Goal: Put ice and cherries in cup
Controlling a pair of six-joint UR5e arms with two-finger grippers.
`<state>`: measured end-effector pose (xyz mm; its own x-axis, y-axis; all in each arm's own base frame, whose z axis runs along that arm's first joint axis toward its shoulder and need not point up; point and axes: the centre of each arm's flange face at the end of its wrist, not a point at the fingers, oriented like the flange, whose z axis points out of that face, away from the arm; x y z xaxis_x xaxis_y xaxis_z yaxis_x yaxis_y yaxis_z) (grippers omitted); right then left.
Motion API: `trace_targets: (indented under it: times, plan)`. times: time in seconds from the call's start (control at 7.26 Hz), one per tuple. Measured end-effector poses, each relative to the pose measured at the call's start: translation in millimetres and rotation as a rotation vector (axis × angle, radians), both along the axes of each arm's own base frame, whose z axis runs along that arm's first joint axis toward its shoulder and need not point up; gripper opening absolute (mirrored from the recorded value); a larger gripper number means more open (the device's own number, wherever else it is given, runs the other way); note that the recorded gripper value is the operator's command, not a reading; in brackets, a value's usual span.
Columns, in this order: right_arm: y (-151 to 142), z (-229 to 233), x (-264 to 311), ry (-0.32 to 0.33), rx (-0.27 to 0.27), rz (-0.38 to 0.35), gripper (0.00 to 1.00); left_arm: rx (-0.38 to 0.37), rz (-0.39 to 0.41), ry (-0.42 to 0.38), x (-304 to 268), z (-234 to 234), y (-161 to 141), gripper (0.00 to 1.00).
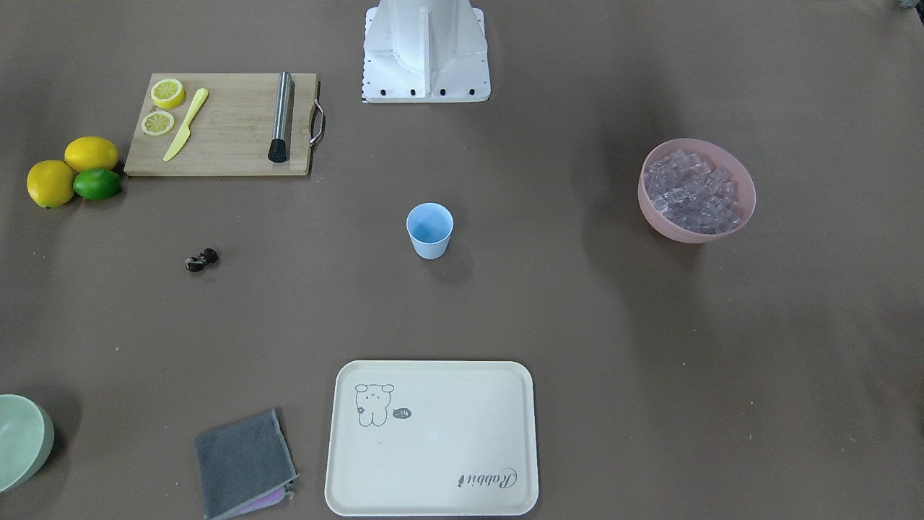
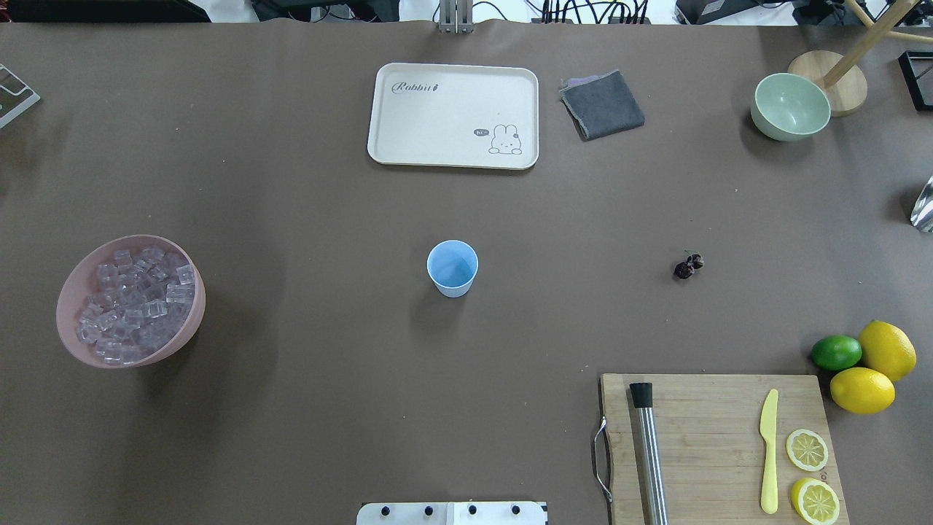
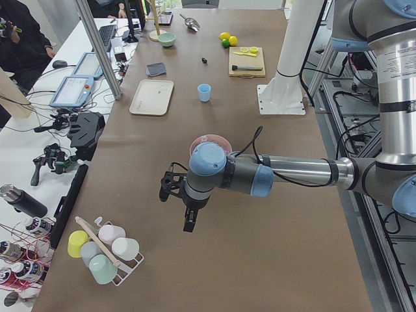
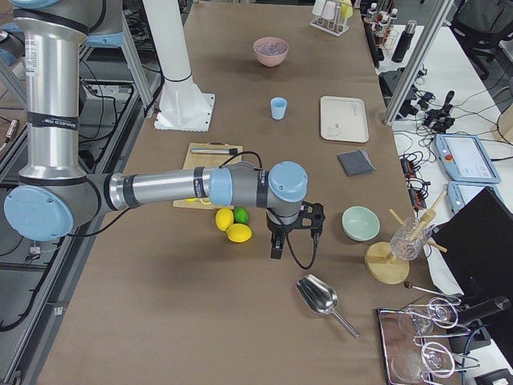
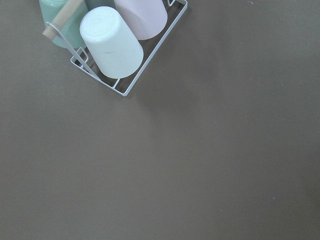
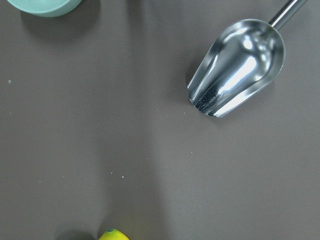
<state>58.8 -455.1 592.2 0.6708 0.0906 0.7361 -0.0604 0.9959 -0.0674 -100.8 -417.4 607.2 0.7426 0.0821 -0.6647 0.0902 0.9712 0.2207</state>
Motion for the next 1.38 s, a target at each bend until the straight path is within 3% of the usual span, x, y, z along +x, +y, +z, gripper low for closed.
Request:
trace_targets:
  times: [0.83,1.38]
  plan:
    - [2.7,-4.5,0.6,0.003,0.003,0.006,1.00,0.034,0.015,0.003,4.9,-6.4,-4.4,0.98]
    - [-3.9,-7.2,-2.1,0.005,0.006,0.003,1.00,0.112,0.077,0.000,31.9,-27.3,-31.1,0.98]
